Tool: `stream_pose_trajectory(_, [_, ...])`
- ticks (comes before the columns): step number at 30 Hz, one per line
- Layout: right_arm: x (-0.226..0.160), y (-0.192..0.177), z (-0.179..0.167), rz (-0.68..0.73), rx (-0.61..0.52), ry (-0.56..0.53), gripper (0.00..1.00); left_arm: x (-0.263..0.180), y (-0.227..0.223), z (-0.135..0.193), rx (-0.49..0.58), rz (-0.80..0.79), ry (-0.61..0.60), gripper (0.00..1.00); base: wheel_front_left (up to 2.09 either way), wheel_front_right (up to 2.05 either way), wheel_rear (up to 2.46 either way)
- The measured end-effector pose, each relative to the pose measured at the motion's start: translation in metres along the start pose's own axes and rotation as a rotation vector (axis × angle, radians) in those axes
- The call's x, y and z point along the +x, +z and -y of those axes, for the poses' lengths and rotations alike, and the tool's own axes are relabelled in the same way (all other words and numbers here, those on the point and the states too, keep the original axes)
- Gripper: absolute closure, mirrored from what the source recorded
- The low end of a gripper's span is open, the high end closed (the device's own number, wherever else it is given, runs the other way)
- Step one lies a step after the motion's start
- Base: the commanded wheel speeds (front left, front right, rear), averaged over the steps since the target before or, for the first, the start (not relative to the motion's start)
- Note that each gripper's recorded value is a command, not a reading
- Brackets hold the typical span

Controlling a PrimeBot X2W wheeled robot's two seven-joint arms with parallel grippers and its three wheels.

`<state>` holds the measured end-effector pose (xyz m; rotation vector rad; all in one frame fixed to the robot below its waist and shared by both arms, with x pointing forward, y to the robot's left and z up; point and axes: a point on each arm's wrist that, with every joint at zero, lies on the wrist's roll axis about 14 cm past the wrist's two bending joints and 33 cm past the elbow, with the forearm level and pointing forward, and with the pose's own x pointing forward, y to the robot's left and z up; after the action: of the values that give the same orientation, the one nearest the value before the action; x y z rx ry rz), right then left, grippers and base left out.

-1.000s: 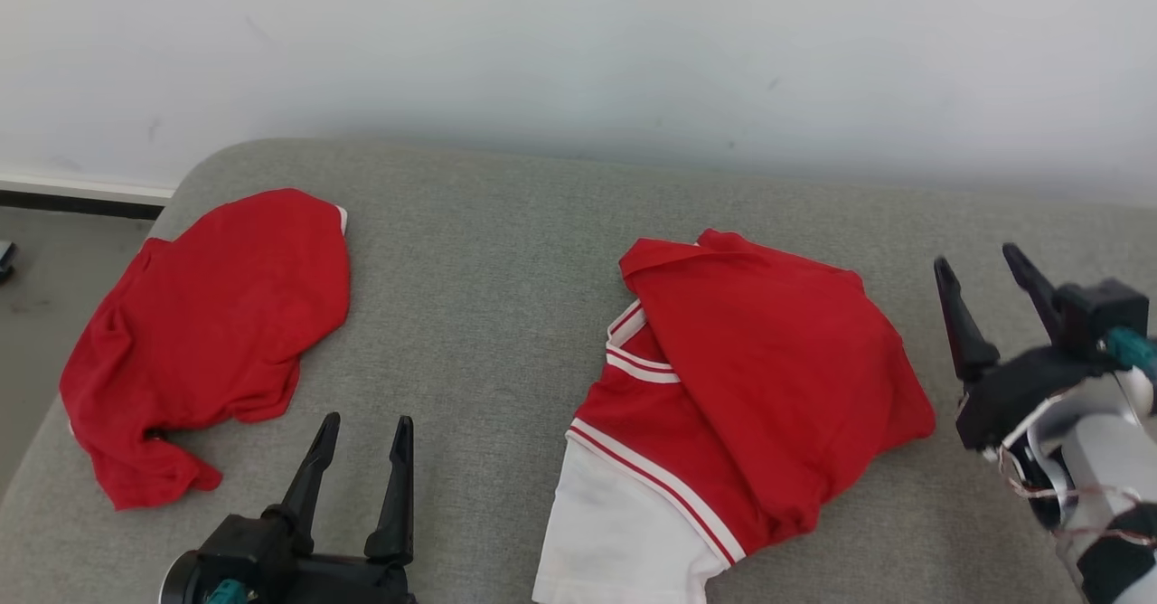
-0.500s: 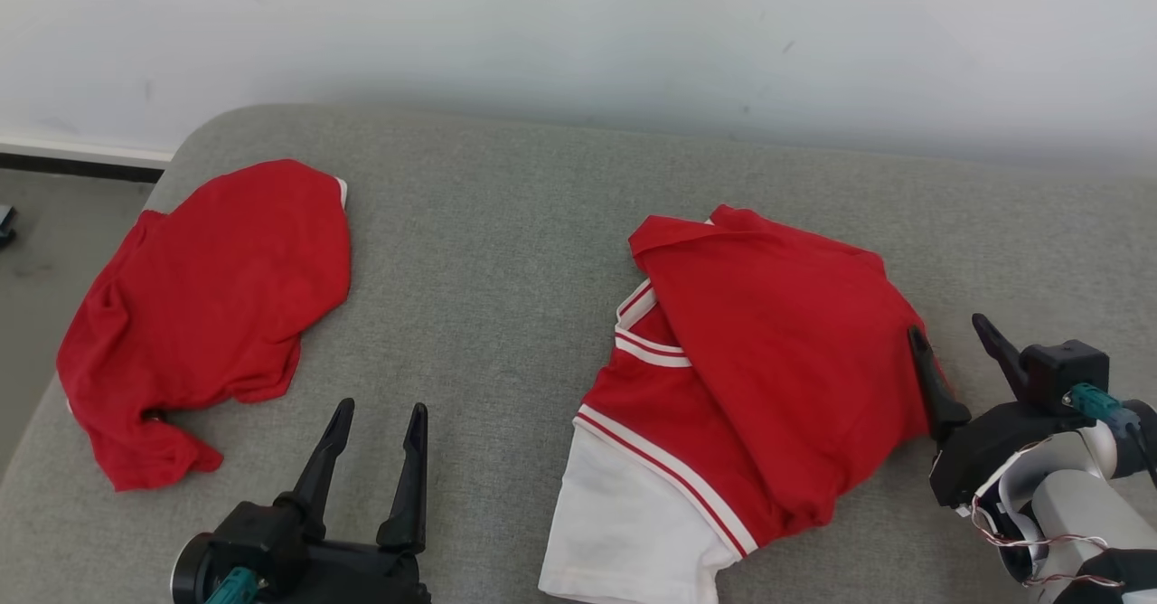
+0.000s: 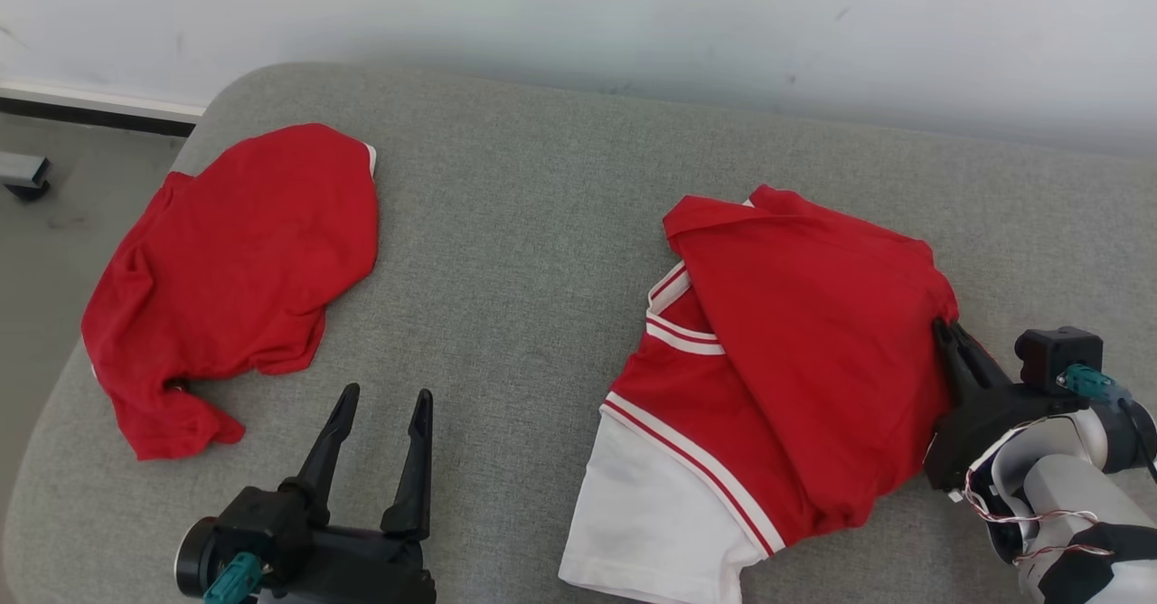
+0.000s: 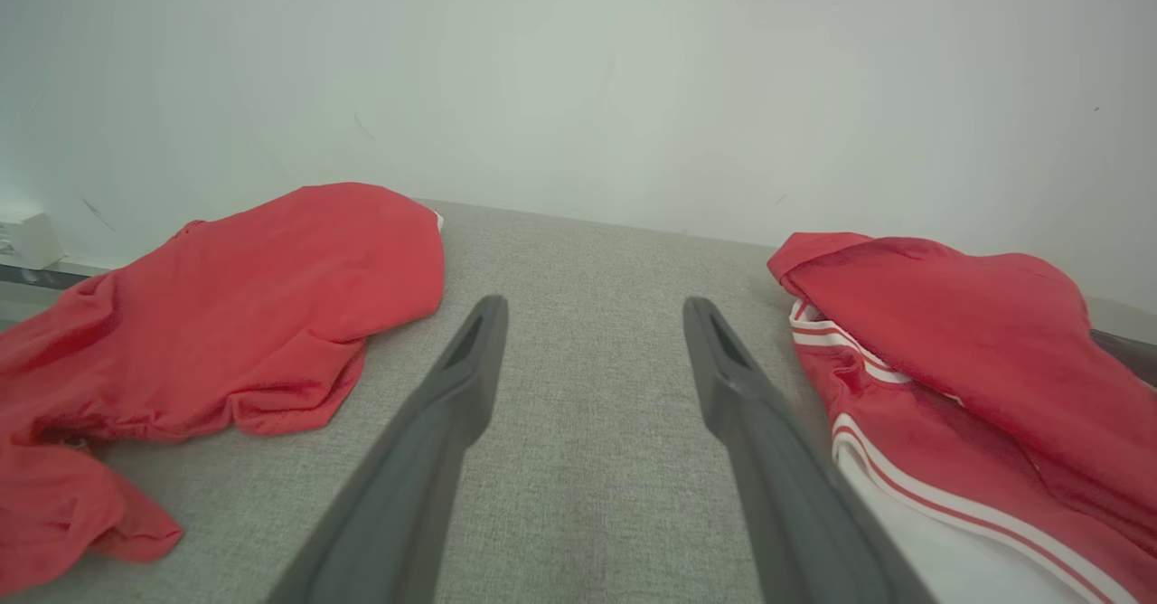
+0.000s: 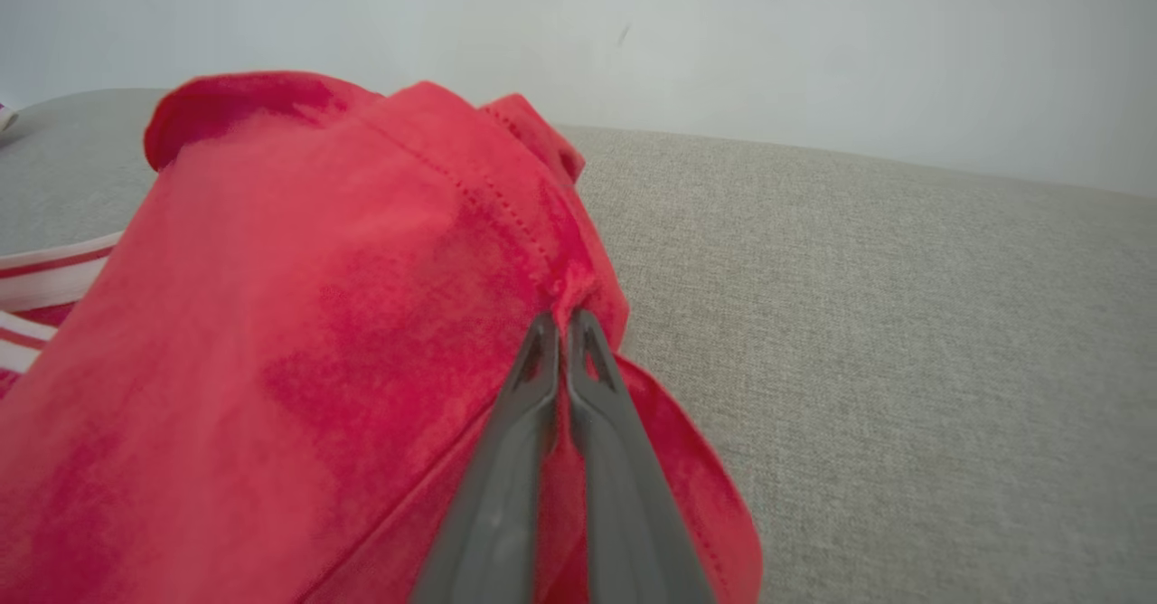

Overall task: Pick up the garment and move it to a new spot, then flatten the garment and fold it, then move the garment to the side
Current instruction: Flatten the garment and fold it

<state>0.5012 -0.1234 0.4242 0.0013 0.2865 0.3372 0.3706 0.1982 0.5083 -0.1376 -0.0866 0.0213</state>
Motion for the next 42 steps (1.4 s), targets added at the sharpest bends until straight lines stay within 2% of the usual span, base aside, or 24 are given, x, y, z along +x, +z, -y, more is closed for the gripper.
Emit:
stream_pose_trajectory(6, [-0.014, 0.016, 0.007, 0.062, 0.011, -0.017, 1.0, -0.005, 0.003, -0.002, -0.002, 0.008, 0.009, 0.0, 0.0, 0.0, 0.0])
stream_pose_trajectory(16, [-0.086, 0.03, 0.044, 0.198, 0.042, -0.127, 1.0, -0.013, 0.004, 0.017, -0.025, 0.014, -0.041, 0.0, 0.0, 0.0, 0.0])
stream_pose_trajectory(26, [-0.163, -0.021, 0.071, 0.165, 0.151, -0.295, 1.0, -0.013, 0.006, 0.034, -0.04, 0.025, -0.09, 0.0, 0.0, 0.0, 0.0])
stream_pose_trajectory(31, [-0.185, -0.038, 0.077, 0.143, 0.182, -0.356, 0.98, -0.015, 0.008, 0.033, -0.032, 0.029, -0.092, 0.0, 0.0, 0.0, 0.0])
stream_pose_trajectory(32, [-0.186, -0.037, 0.076, 0.149, 0.182, -0.358, 0.59, -0.016, 0.007, 0.033, -0.032, 0.027, -0.091, 0.0, 0.0, 0.0, 0.0])
stream_pose_trajectory(33, [-0.186, -0.033, 0.075, 0.163, 0.174, -0.355, 0.0, -0.016, 0.007, 0.033, -0.027, 0.025, -0.093, 0.0, 0.0, 0.0, 0.0])
stream_pose_trajectory(42, [-0.186, 0.017, 0.057, 0.326, 0.106, -0.331, 0.0, -0.015, 0.012, 0.033, -0.011, 0.043, -0.099, 0.0, 0.0, 0.0, 0.0])
